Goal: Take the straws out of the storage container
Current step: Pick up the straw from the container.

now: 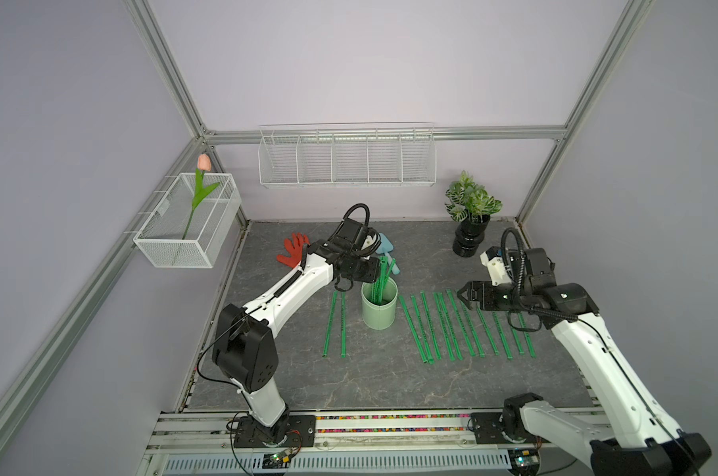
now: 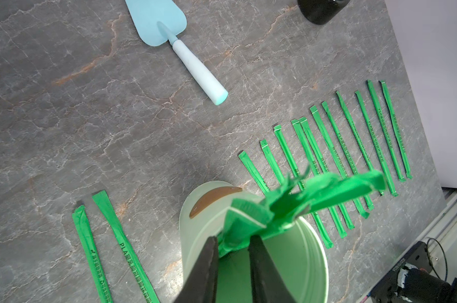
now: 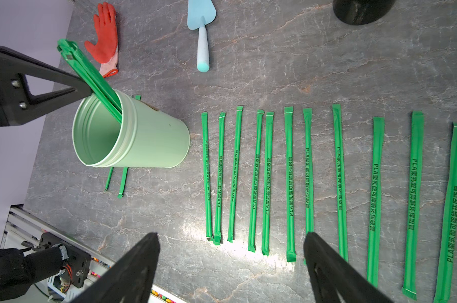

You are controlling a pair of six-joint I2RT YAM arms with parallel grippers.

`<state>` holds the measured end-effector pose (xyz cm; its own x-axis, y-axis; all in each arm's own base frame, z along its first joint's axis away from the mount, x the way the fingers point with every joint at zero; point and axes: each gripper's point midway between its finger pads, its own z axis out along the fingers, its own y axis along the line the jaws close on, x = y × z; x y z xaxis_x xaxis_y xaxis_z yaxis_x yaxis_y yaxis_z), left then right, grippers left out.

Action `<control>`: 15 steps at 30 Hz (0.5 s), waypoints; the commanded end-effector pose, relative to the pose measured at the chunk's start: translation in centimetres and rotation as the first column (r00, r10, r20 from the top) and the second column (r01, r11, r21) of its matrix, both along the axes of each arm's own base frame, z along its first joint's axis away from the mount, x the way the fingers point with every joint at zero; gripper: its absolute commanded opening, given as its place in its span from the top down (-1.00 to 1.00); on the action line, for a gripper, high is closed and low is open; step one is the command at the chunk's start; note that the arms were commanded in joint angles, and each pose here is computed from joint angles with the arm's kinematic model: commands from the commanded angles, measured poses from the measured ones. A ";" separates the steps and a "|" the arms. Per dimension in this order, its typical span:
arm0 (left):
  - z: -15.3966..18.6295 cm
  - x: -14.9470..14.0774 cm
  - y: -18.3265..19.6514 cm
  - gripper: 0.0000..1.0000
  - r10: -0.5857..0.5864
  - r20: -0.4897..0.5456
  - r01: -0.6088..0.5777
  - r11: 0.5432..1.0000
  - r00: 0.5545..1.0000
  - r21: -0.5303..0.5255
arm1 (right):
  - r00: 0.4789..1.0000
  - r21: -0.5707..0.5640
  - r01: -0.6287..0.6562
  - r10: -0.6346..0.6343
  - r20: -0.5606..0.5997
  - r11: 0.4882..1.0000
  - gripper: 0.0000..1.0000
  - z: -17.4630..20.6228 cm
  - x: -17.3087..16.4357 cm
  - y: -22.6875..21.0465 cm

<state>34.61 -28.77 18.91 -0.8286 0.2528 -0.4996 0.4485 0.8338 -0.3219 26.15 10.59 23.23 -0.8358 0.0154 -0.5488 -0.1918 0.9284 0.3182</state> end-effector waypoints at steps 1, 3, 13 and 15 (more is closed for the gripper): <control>0.3 0.2 -0.1 0.51 -0.005 0.008 0.005 1.000 1.000 0.019 | 1.000 0.000 -0.010 0.010 -0.011 1.000 -0.78 -0.7 -0.1 0.3; 0.2 0.2 0.0 0.55 -0.005 0.008 0.005 1.000 1.000 0.024 | 1.000 0.000 -0.011 0.011 -0.013 1.000 -0.78 -0.7 0.0 0.3; 0.3 0.2 0.2 0.68 -0.005 0.013 0.005 0.999 1.000 0.037 | 1.000 0.005 -0.009 0.009 -0.010 1.000 -0.78 -0.6 0.0 0.3; 0.2 0.3 0.2 0.69 -0.006 0.012 0.005 0.999 1.000 0.038 | 1.000 0.004 -0.009 0.009 -0.012 1.000 -0.78 -0.6 0.0 0.3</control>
